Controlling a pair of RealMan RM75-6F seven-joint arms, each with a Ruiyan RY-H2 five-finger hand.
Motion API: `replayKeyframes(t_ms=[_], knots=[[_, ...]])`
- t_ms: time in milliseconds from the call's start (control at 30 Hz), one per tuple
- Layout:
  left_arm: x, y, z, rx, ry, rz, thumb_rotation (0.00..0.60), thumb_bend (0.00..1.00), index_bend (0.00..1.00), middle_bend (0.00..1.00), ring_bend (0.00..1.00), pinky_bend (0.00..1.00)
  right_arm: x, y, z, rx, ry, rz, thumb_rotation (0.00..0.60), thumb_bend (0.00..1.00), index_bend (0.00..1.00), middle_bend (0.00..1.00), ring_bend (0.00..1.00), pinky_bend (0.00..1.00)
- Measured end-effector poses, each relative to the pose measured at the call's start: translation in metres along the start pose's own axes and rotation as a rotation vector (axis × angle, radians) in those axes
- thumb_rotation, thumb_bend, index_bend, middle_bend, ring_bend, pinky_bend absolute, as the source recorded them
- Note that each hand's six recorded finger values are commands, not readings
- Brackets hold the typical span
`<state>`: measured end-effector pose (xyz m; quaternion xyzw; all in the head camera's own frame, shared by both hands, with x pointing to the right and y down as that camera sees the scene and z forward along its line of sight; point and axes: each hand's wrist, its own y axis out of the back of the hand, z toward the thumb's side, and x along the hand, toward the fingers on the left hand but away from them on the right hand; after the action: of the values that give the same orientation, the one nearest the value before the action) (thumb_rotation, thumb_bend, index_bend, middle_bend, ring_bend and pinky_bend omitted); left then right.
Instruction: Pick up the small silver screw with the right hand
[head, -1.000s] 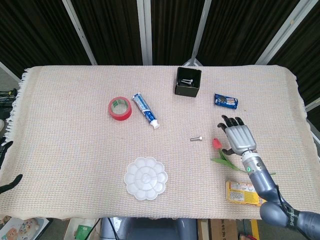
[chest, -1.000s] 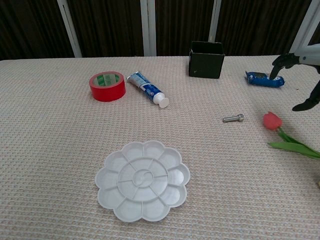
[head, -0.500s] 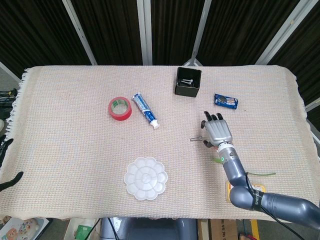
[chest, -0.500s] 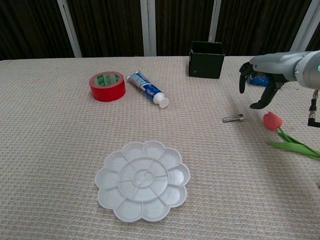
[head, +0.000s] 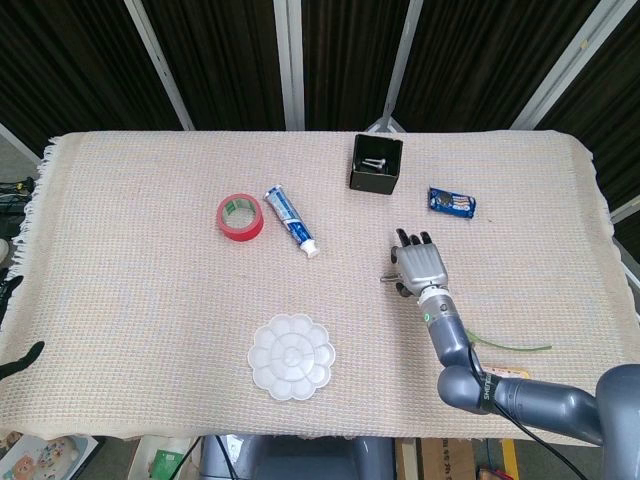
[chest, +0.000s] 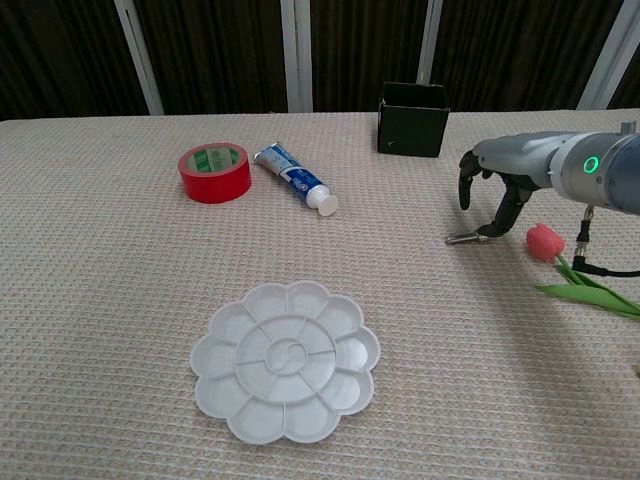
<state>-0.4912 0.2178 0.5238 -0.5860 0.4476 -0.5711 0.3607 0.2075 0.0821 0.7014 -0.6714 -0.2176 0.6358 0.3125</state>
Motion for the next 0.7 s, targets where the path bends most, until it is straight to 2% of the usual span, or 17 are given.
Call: replayKeyframes(t_ms=[300, 700], knots=[[0.002, -0.001, -0.001, -0.009, 0.001, -0.008, 0.6, 0.34, 0.1, 0.0, 0.0, 0.0, -0.004, -0.009, 0.01, 0.001, 0.012, 0.011, 0.6, 0.33, 0.46, 0.08, 0.16, 0.1], [0.001, -0.001, 0.0, -0.01, 0.002, -0.008, 0.6, 0.34, 0.1, 0.0, 0.0, 0.0, -0.011, -0.017, 0.014, 0.002, 0.008, 0.019, 0.6, 0.33, 0.48, 0.08, 0.16, 0.1]])
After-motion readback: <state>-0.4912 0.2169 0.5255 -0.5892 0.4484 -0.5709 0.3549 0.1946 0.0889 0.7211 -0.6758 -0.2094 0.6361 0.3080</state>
